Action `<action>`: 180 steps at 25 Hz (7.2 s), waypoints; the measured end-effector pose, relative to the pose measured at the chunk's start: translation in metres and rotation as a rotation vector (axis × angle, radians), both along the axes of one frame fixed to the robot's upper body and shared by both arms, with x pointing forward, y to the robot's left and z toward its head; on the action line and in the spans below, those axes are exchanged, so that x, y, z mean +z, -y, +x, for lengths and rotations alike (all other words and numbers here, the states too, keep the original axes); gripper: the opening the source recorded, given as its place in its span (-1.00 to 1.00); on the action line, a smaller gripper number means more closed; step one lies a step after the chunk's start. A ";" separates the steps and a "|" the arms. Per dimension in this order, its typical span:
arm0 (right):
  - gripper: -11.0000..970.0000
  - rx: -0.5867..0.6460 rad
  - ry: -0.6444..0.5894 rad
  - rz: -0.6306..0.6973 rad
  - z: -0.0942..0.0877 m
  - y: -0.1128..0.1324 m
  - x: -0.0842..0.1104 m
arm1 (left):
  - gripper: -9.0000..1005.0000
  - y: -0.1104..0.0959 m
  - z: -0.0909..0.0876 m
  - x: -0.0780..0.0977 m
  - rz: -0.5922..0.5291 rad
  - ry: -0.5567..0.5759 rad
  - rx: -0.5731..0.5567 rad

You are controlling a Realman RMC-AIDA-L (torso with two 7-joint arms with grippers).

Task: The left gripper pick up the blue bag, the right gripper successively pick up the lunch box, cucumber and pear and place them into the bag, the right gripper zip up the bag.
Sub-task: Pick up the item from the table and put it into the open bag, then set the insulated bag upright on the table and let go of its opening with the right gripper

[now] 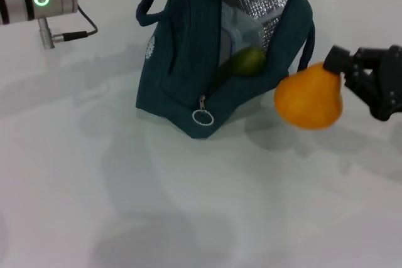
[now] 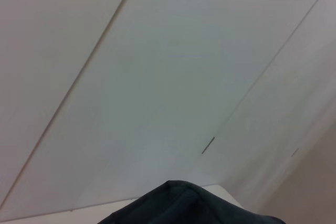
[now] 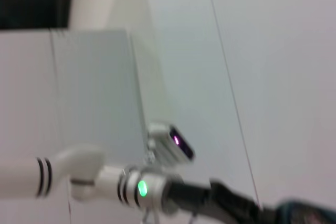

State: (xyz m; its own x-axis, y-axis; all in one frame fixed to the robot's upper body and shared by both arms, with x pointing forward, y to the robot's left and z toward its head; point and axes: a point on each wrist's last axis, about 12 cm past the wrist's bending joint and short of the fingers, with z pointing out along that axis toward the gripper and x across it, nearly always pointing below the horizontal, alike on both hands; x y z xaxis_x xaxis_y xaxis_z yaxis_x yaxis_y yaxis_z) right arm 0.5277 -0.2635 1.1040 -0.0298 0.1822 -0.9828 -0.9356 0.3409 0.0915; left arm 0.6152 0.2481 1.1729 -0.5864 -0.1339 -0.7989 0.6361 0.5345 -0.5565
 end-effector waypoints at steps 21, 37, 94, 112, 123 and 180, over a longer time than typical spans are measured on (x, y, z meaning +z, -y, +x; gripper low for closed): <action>-0.93 -0.012 0.168 -0.009 0.055 -0.043 0.042 | -0.82 0.012 0.000 0.013 -0.066 -0.049 -0.063; -0.93 -0.025 0.133 -0.202 0.068 -0.080 0.014 | -0.81 0.014 0.001 0.013 -0.072 -0.060 -0.064; 0.43 -0.407 0.005 -0.210 0.012 0.021 -0.039 | -0.81 -0.002 -0.009 0.000 -0.082 -0.101 -0.032; 0.44 -0.415 -0.095 -0.395 0.074 -0.028 -0.040 | -0.81 0.002 -0.009 -0.001 -0.089 -0.105 -0.033; 0.44 -0.482 -0.101 -0.476 0.107 -0.043 -0.027 | -0.81 0.004 -0.008 0.001 -0.087 -0.098 -0.042; 0.43 -0.111 -0.299 -0.066 0.006 0.018 0.002 | -0.80 -0.012 -0.081 -0.076 -0.189 -0.232 -0.170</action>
State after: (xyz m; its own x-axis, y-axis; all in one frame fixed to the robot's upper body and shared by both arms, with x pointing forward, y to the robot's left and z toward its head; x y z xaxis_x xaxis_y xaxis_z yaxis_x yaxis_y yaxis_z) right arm 0.5338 -0.2812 1.1056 -0.3025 0.1366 -0.9433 -0.8274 0.4538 0.3310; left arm 0.5339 0.2606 1.0965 -0.7762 -0.1518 -0.6119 0.5519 0.3055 -0.7759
